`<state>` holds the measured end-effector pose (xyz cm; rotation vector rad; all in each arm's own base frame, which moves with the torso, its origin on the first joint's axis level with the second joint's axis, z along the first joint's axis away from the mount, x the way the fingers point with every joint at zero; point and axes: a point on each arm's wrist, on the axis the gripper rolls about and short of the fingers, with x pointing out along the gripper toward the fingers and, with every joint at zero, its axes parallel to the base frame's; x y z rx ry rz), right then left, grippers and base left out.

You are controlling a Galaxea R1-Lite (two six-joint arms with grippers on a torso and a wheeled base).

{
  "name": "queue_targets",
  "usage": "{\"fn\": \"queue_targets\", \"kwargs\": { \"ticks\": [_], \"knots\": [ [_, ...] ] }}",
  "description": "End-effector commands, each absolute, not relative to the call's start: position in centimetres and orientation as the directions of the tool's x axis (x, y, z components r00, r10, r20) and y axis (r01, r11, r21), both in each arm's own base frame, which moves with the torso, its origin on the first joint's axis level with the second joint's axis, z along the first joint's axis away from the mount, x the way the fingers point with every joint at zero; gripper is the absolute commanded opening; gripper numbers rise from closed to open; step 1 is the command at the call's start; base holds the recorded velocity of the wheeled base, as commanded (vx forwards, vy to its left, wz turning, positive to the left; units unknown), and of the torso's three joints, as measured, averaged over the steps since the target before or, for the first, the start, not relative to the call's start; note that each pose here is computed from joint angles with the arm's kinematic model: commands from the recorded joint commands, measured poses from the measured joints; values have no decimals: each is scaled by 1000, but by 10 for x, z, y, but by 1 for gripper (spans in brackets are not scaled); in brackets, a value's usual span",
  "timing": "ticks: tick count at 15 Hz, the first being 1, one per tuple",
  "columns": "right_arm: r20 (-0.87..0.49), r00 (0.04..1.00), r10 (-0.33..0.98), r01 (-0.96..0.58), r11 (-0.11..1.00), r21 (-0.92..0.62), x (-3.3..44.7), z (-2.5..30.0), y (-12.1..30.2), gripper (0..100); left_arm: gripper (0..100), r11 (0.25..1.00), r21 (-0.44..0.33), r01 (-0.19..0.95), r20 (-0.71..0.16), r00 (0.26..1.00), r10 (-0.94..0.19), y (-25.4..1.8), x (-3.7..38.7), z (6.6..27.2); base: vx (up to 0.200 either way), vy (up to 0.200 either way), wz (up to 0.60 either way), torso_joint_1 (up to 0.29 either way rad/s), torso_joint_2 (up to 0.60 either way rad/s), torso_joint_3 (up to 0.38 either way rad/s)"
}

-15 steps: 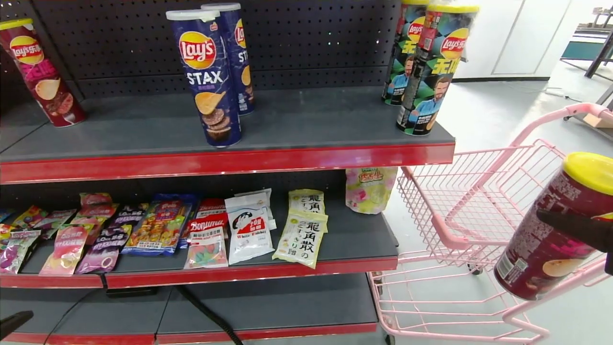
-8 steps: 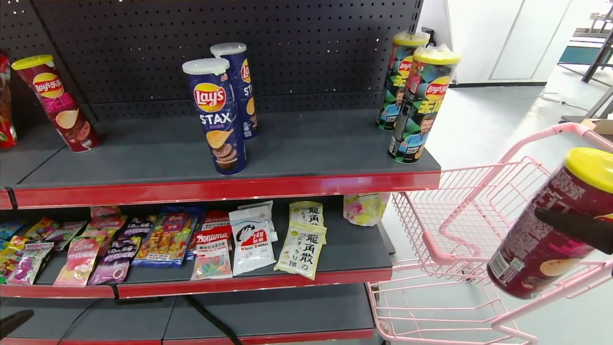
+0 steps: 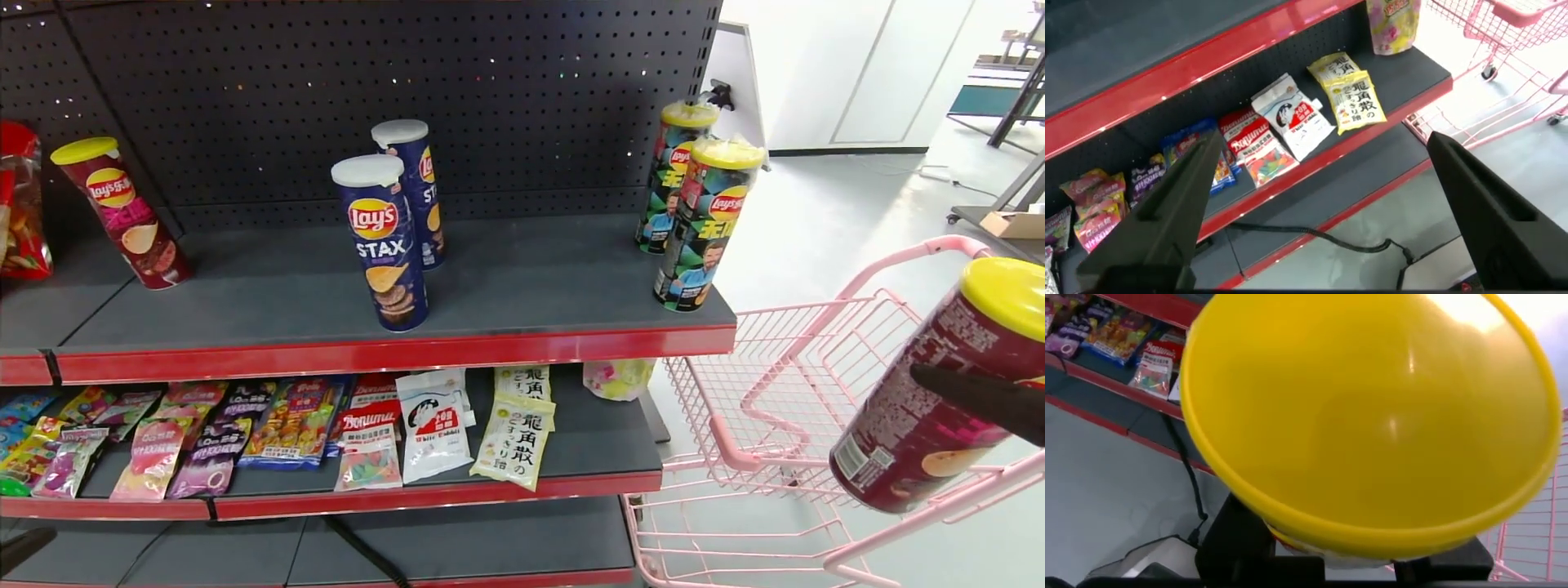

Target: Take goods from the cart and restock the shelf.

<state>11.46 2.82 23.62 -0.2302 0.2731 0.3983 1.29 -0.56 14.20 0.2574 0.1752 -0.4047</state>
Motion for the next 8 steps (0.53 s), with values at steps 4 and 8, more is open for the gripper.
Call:
{"fn": "queue_targets", "kwargs": {
  "ticks": [4,8],
  "knots": [
    [-269,860,433,-486,857,-174,109,241,29,0,100,890,213,402,-211,909,-360,-5,12,143,0,200,0,12,-25,-13],
    [-231,849,474,-516,839,-174,102,246,30,0,100,891,215,401,-204,910,-360,-5,11,143,0,200,0,10,0,-1]
  ]
}}
